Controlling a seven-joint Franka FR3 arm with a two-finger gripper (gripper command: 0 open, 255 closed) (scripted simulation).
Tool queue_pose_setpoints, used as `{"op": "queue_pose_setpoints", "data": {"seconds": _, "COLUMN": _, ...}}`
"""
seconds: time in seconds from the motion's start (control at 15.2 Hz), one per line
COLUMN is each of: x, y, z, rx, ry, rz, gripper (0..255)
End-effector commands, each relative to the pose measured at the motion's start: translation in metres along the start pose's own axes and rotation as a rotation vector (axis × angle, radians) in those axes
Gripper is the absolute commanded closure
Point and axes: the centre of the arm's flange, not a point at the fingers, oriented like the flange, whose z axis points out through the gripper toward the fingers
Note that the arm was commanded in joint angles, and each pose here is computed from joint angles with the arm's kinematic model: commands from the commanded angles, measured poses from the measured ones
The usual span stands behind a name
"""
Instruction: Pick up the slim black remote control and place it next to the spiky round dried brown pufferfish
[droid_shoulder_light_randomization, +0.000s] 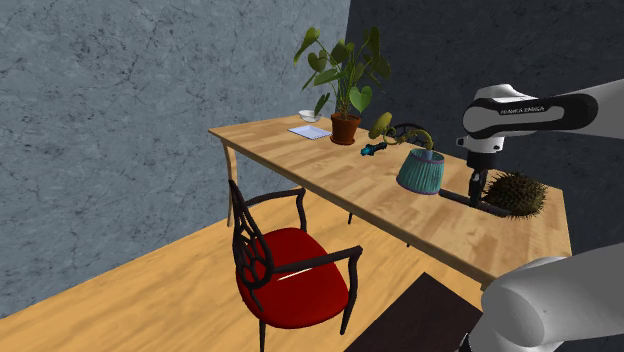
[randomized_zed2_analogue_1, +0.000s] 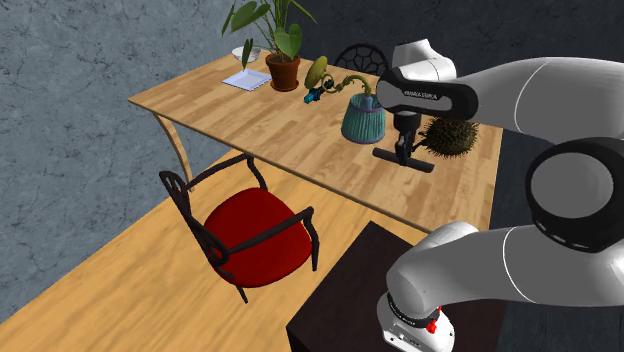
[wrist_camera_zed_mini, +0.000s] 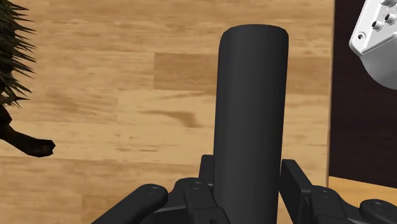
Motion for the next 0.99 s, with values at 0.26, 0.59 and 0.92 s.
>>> {"op": "queue_pose_setpoints", "data": {"seconds": 0.26, "x": 0.007, "y": 0.001, "z": 0.03, "rx": 0.0, "ry": 0.001, "rz": 0.0, "gripper": 255}}
{"op": "queue_pose_setpoints", "data": {"seconds": 0.59, "x": 0.013, "y": 0.002, "z": 0.056, "rx": 0.0, "ry": 0.001, "rz": 0.0, "gripper": 255}}
{"op": "queue_pose_setpoints", "data": {"seconds": 0.92, "x": 0.019, "y": 0.003, "z": 0.082, "rx": 0.0, "ry": 0.001, "rz": 0.0, "gripper": 255}}
